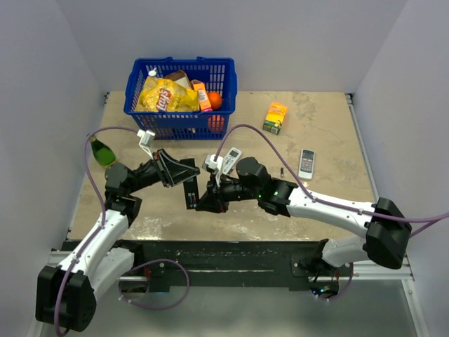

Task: Load the batteries into the remote control
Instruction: Load the battery into the remote control.

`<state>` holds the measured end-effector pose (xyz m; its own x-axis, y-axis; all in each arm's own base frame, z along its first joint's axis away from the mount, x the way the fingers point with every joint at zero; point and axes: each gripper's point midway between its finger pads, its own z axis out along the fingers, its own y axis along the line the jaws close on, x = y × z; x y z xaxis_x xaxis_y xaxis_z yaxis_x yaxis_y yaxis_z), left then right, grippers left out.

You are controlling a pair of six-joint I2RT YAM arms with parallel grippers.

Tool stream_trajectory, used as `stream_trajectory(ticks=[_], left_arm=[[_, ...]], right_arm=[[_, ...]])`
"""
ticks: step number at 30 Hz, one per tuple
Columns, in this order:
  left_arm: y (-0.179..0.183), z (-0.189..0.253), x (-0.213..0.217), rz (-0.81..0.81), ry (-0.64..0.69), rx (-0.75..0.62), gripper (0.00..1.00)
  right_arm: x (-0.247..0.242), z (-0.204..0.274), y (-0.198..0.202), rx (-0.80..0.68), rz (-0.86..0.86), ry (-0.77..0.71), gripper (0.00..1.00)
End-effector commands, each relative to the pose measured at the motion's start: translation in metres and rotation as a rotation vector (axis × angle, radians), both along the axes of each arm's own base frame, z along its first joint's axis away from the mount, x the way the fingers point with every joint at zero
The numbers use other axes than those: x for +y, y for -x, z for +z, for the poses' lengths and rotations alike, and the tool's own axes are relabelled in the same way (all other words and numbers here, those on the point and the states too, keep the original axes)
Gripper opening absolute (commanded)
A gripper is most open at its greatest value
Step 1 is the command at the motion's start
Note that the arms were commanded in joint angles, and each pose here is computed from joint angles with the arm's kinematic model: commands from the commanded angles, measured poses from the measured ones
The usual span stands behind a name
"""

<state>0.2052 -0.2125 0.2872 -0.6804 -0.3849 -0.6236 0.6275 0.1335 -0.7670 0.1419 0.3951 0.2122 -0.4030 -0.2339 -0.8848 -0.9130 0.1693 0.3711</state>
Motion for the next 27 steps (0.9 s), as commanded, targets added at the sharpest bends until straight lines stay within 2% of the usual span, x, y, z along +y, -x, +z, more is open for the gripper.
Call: stream_trajectory(ticks=[1, 8, 12, 19, 22, 27], left_arm=[[0.019, 0.009, -0.009, -0.061, 0.025, 0.062, 0.00], [0.020, 0.007, -0.009, -0.030, 0.033, 0.062, 0.00], [0.016, 0.005, -0.008, -0.007, 0.005, 0.063, 0.00], [-0.031, -0.006, 0.004, 0.209, -0.192, -0.017, 0.00], [-0.047, -0.003, 0.008, 0.262, -0.233, -0.041, 0.00], [-0.052, 0.010, 0.005, 0.255, -0.218, -0.069, 0.00]], right_arm=[[0.012, 0.049, -0.035, -0.102, -0.119, -0.131, 0.08], [0.007, 0.069, -0.047, -0.079, -0.219, -0.215, 0.10], [0.000, 0.067, -0.059, -0.084, -0.303, -0.199, 0.12], [-0.012, 0.052, -0.044, -0.099, -0.250, -0.138, 0.37], [-0.021, 0.045, -0.039, -0.109, -0.244, -0.120, 0.46], [-0.034, 0.051, -0.040, -0.130, -0.285, -0.126, 0.53]])
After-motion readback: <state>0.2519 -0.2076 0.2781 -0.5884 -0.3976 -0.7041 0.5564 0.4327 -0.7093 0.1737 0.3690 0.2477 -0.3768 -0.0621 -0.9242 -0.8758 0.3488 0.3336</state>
